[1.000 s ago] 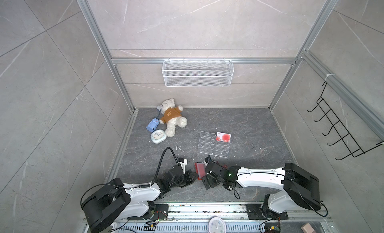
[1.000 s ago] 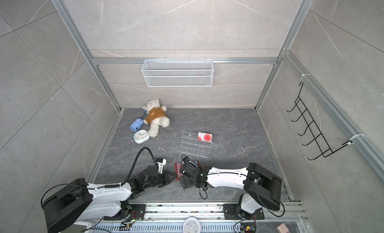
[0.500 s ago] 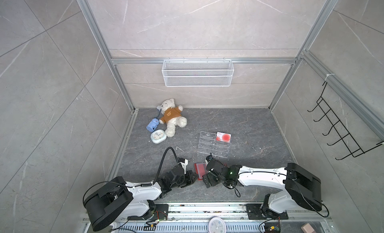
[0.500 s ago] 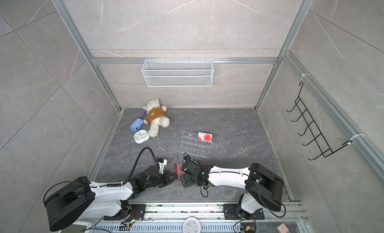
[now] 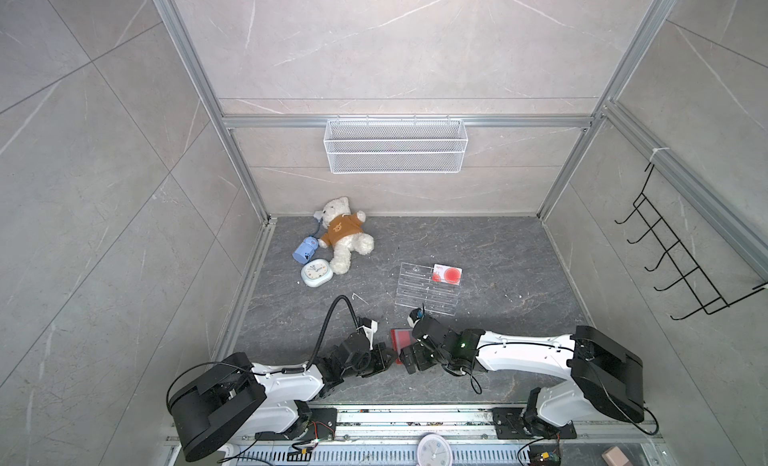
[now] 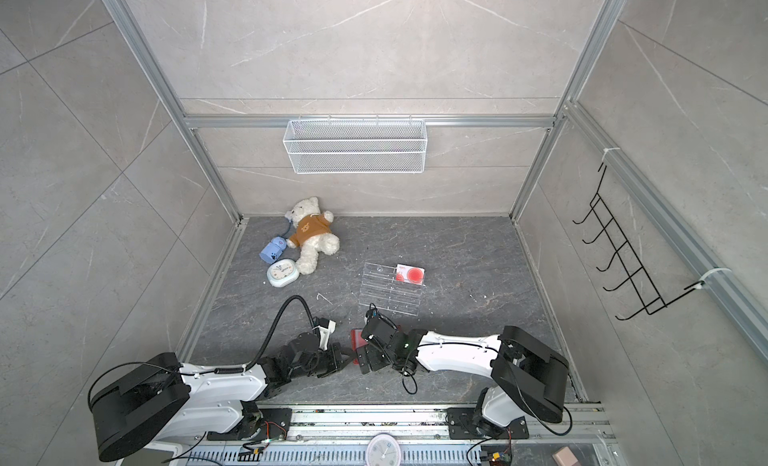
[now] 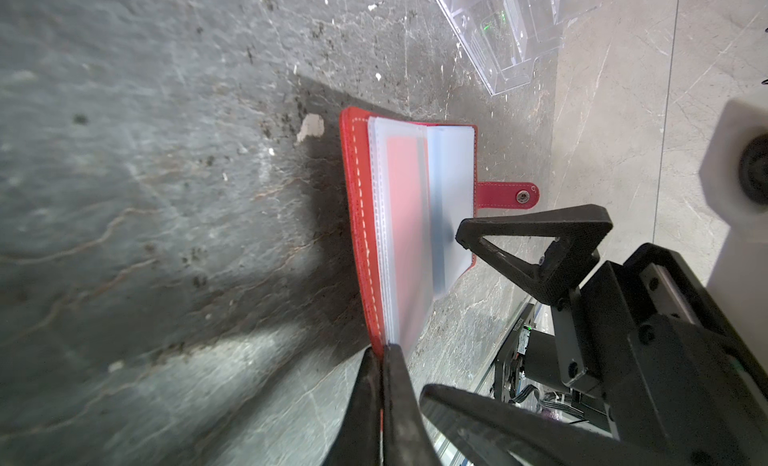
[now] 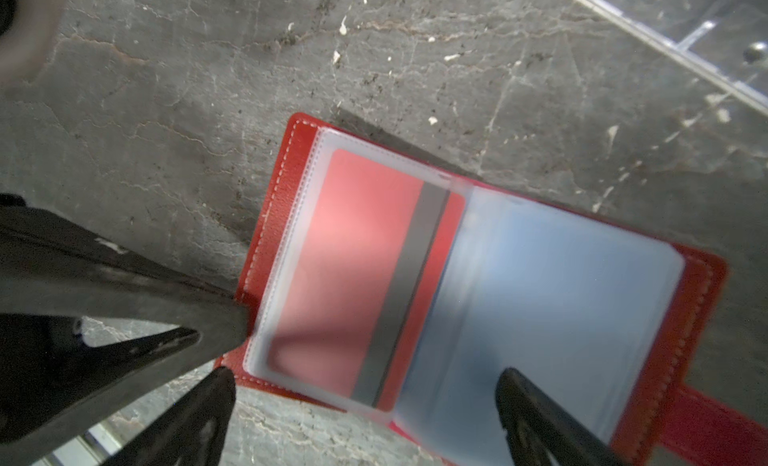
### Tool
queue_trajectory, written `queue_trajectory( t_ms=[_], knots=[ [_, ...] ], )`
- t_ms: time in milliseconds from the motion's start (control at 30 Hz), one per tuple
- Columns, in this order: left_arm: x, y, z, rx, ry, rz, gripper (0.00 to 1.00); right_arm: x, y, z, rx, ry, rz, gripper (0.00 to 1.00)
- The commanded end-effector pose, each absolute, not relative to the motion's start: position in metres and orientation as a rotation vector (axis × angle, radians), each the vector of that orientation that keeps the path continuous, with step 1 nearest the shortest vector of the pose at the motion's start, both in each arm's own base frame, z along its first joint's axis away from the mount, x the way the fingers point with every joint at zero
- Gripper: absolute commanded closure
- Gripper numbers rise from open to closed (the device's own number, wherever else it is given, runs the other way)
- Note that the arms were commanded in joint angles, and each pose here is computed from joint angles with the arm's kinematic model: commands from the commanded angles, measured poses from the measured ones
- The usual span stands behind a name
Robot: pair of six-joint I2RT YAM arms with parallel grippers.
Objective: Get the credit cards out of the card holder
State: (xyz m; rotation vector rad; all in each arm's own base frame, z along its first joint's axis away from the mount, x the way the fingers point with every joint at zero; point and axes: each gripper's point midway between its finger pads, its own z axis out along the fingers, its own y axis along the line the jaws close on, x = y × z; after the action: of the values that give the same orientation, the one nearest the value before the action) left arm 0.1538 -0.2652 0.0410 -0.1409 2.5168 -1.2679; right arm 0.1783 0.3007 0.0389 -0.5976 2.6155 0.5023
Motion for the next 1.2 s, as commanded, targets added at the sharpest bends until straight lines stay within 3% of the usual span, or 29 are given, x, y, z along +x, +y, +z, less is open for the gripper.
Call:
queue_trajectory(
  t_ms=[0,600,1167],
  knots=[
    [0.157,-0.273,0.051,-0.089,2.489,-1.286,1.0,0.176,0.301,0.032,-0.591,2.635,0.507,0.0],
    [0.157,-0.278,0.052,-0.084,2.492,-1.298,1.0,0.179,0.293,0.017,-0.596,2.663,0.407,0.0],
    [0.157,-0.277,0.056,-0.096,2.466,-1.322,1.0,0.177,0.278,0.041,-0.714,2.56,0.319,0.0]
  ],
)
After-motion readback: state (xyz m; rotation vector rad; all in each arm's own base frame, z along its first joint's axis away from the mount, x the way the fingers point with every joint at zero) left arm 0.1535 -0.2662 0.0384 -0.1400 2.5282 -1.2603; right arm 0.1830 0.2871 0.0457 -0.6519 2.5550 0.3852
